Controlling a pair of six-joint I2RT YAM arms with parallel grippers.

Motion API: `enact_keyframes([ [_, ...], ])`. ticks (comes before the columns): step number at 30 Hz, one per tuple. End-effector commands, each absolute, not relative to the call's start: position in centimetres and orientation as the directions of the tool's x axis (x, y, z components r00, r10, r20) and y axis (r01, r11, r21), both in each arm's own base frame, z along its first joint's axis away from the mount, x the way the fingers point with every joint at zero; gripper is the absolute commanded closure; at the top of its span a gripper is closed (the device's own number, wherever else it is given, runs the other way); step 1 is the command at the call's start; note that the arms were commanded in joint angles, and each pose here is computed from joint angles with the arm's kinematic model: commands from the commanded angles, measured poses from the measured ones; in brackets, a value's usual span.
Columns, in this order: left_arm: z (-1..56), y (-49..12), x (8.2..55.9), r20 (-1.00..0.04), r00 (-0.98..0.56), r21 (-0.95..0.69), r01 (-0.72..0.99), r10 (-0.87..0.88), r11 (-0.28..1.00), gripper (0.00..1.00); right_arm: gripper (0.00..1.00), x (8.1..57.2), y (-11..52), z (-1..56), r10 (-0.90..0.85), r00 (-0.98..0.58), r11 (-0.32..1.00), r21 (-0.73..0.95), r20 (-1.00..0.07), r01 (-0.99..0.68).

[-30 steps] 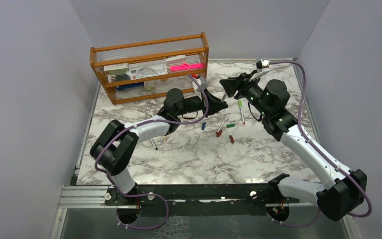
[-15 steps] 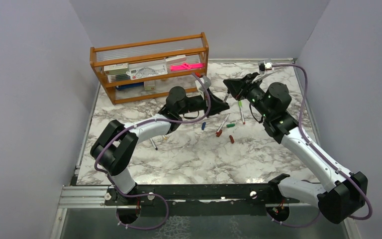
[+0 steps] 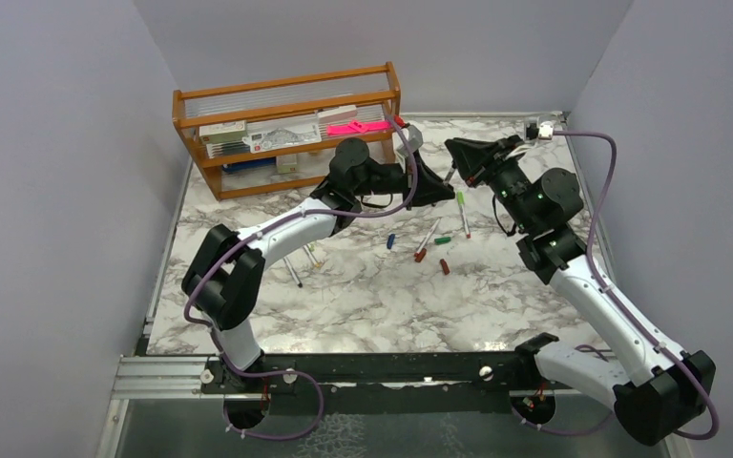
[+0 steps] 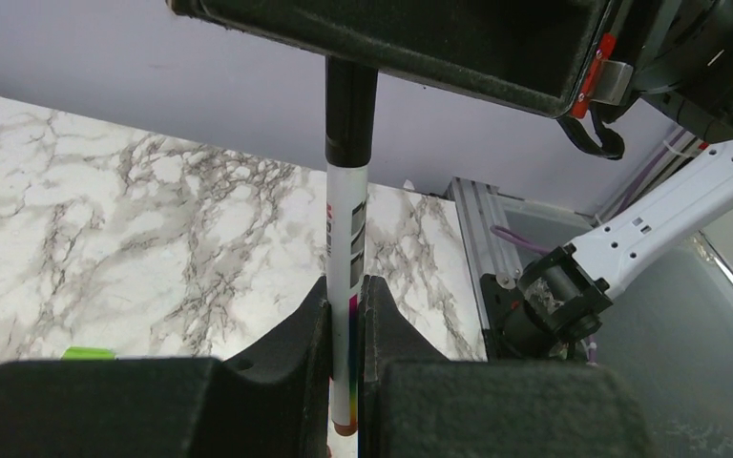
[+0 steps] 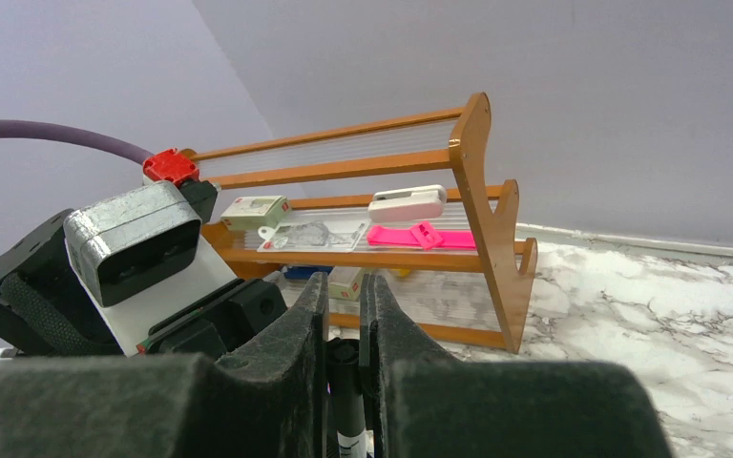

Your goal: Insert the pens into the pen caps

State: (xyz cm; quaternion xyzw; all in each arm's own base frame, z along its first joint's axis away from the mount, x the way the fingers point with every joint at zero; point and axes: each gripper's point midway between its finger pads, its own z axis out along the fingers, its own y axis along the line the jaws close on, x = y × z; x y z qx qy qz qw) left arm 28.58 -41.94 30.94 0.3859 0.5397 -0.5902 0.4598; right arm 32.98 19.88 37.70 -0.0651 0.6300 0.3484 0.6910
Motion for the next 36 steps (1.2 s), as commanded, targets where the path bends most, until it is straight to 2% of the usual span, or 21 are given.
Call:
enact_keyframes([
  [1, 43.8, -41.0, 29.0, -0.920, 0.024, 0.007, 0.999, -0.392, 0.044, 1.00, 0.98, 28.2, 23.4, 22.4, 0.150, -0.532, 0.682, 0.477, -0.834, -0.554],
  [6, 44.9, -41.0, 29.0, -0.915, 0.046, 0.031, 0.999, -0.400, 0.044, 1.00, 0.98, 27.6, 23.0, 20.6, 0.131, -0.561, 0.694, 0.480, -0.817, -0.536],
  [10, 40.3, -42.0, 30.4, -0.938, -0.043, -0.065, 0.997, -0.344, 0.051, 1.00, 0.95, 29.0, 22.5, 23.4, 0.192, -0.491, 0.722, 0.461, -0.850, -0.516],
  [14, 35.5, -42.2, 30.4, -0.948, -0.129, -0.159, 0.984, -0.290, 0.081, 1.00, 0.59, 30.6, 22.3, 28.1, 0.251, -0.386, 0.728, 0.436, -0.888, -0.529],
  [16, 34.1, -42.1, 30.2, -0.948, -0.153, -0.186, 0.978, -0.280, 0.096, 1.00, 0.53, 31.1, 22.5, 30.0, 0.268, -0.343, 0.721, 0.424, -0.900, -0.549],
  [29, 30.3, -42.4, 34.1, -0.899, -0.305, -0.387, 0.890, -0.314, 0.243, 1.00, 0.53, 30.9, 21.0, 31.4, 0.323, -0.268, 0.745, 0.419, -0.908, -0.519],
  [31, 29.8, -42.7, 34.3, -0.889, -0.331, -0.414, 0.877, -0.317, 0.243, 1.00, 0.56, 30.8, 20.4, 31.5, 0.327, -0.261, 0.761, 0.417, -0.908, -0.496],
  [33, 29.8, -42.9, 34.4, -0.885, -0.339, -0.421, 0.875, -0.319, 0.238, 1.00, 0.65, 30.8, 20.2, 31.3, 0.325, -0.261, 0.769, 0.415, -0.909, -0.486],
  [36, 30.4, -42.8, 34.2, -0.884, -0.331, -0.416, 0.879, -0.329, 0.235, 1.00, 0.69, 30.9, 20.2, 30.9, 0.320, -0.273, 0.772, 0.417, -0.907, -0.479],
])
